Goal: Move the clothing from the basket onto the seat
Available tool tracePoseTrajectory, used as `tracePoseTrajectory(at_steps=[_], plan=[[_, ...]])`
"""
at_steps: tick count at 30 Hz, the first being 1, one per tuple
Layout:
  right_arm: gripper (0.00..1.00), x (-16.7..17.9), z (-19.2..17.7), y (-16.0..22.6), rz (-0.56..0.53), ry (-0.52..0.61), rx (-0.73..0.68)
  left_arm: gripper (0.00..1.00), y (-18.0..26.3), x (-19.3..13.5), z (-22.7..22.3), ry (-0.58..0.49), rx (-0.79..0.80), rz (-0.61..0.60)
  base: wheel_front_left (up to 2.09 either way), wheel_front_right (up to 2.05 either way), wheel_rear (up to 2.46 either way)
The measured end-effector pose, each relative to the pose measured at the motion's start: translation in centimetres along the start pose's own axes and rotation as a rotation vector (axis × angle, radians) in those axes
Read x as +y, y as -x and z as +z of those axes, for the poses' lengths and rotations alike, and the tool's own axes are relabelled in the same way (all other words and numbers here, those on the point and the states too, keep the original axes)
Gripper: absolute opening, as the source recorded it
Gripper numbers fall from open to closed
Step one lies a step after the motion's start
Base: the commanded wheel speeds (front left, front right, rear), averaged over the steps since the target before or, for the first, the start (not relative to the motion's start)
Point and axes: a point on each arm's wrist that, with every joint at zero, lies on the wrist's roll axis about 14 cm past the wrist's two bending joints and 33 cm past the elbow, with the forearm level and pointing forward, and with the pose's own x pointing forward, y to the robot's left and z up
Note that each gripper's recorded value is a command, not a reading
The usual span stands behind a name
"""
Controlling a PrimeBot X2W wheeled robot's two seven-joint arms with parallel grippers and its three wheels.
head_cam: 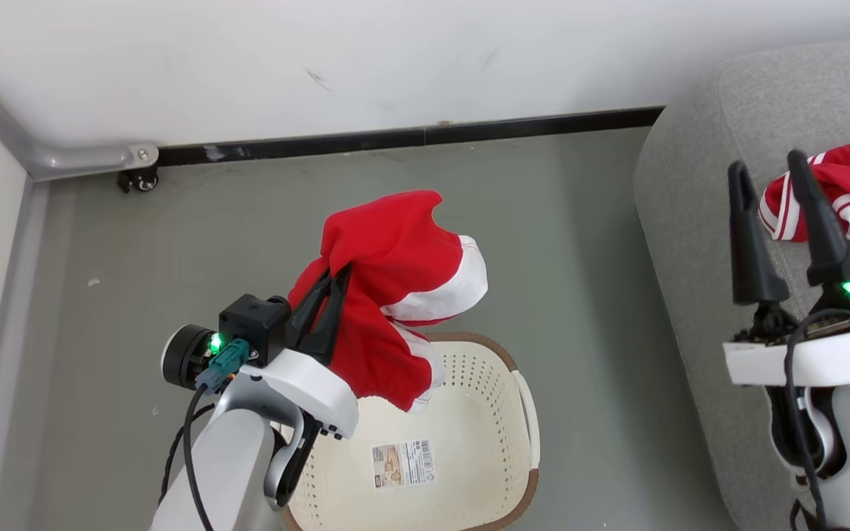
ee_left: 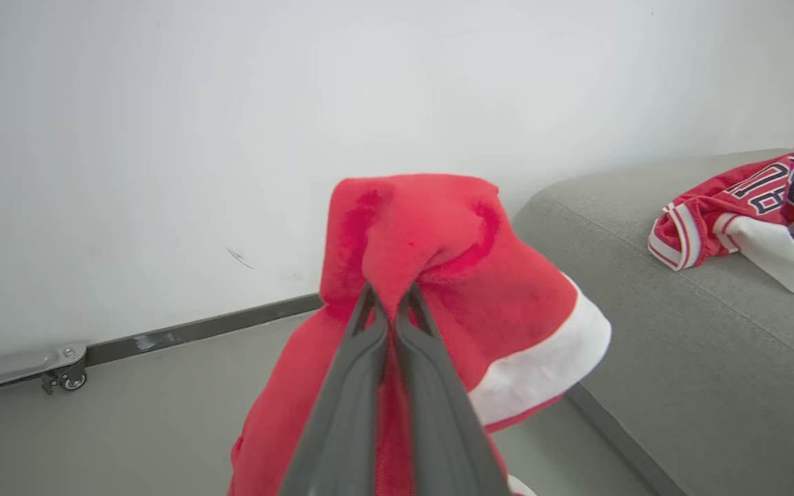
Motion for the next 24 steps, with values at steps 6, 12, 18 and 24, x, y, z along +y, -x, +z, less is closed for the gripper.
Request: tracePoseTrajectory(at_steps=[6,12,18,24], plan=[[1.00,0.6,-0.6,1.2,0.010,-0.005,0.029,0.00,0.3,-0.3,1.9,0.004,-0.053,-0.001,0.00,0.00,0.00],[1.00,0.8,-1.3,2.1,0.013,-0.009,0.059,0.00,0.5,-0.5,3.9,-0.004,-0.110,-0.006,0.00,0.00,0.00],[1.00,1.1,-4.7,4.3,0.022,-0.020,0.180,0.00,1.1,-0.7,4.7,-0.006,-0.131,-0.012,0.00,0.00,0.00],[1.00,1.7,-6.5,5.8,0.036,-0.020,0.248,0.00,1.5,-0.9,5.2,-0.011,-0.145,-0.016,0.00,0.00,0.00]])
